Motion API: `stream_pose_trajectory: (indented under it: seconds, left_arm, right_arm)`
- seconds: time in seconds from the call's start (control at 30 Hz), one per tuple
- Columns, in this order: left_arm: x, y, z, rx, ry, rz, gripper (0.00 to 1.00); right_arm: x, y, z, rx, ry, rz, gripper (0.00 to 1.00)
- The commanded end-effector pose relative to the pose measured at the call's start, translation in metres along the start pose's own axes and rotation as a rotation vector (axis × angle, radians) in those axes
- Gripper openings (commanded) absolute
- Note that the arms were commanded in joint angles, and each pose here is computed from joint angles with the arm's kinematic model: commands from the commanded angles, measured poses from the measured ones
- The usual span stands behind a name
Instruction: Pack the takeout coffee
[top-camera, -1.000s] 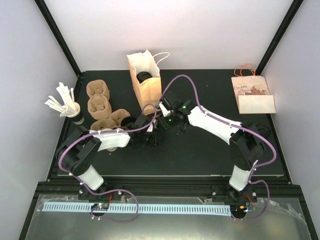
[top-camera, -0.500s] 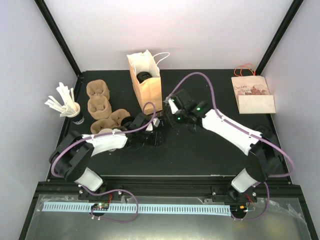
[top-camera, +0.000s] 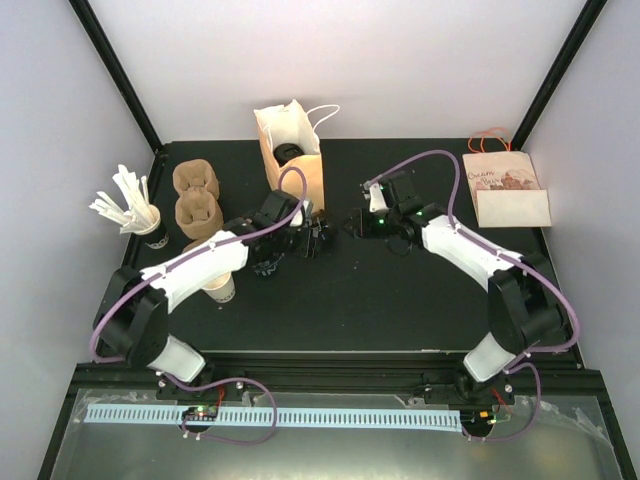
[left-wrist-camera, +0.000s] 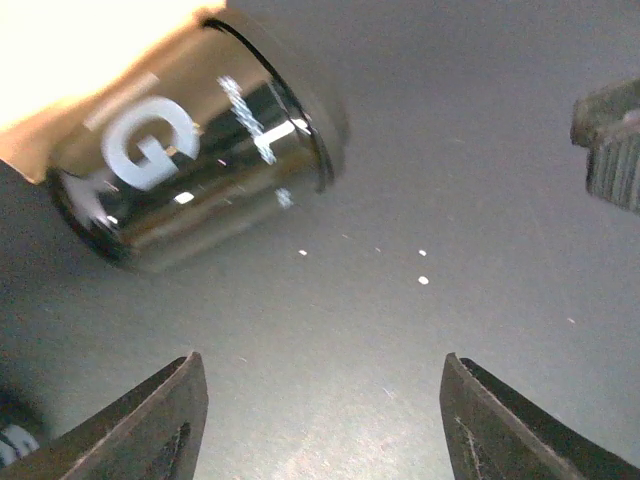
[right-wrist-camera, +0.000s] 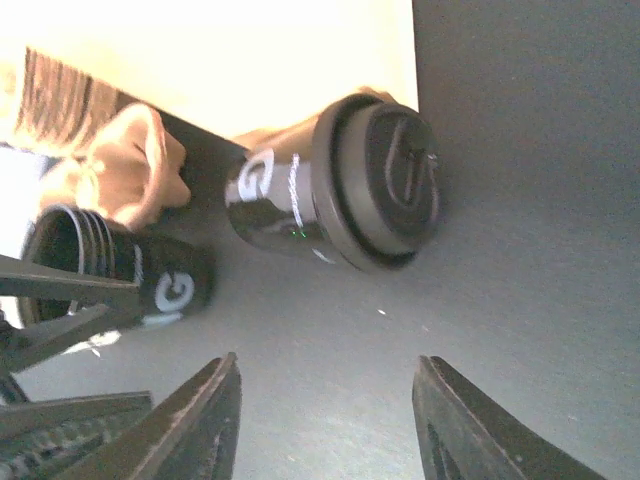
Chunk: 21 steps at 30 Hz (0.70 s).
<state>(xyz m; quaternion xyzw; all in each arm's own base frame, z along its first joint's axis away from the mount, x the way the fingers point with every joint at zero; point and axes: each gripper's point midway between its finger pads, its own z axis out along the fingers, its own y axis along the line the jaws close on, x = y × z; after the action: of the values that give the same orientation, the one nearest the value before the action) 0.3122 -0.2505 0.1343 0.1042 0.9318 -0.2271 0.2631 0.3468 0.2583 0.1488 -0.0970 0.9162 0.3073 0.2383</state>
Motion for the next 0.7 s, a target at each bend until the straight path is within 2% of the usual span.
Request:
stream_pose_trajectory:
  seconds: [0.0,0.1,0.2,0.33,0.53,0.67]
  left_arm:
    - [-0.009,0.023,0.011,-0.132,0.046,0.082,0.69]
    - [-0.018,0.028,0.022,-0.171,0.072,0.115,0.73]
    - [-0.022,0.033,0.034,-0.171,0.112,0.091,0.73]
    - [-0.025,0.042,0.036,-0.161,0.114,0.014,0.71]
    - [-0.023,0.050,0.030,-0.109,0.081,-0.074,0.68]
    - [-0.016,0.056,0.039,-0.114,0.118,-0.090,0.68]
  right_arm:
    - [-0.028,0.018,0.014,-0.117,-0.098,0.043,0.53]
    - [-0.033,0.015,0.020,-0.120,-0.134,0.014,0.67]
    - [-0.032,0.013,0.030,-0.127,-0.128,-0.028,0.70]
    - [-0.024,0.006,0.045,-0.136,-0.117,-0.067,0.83]
    - [-0.010,-0.006,0.061,-0.127,-0.113,-0.116,0.80]
    - [-0.008,-0.004,0.071,-0.127,-0.111,-0.178,0.82]
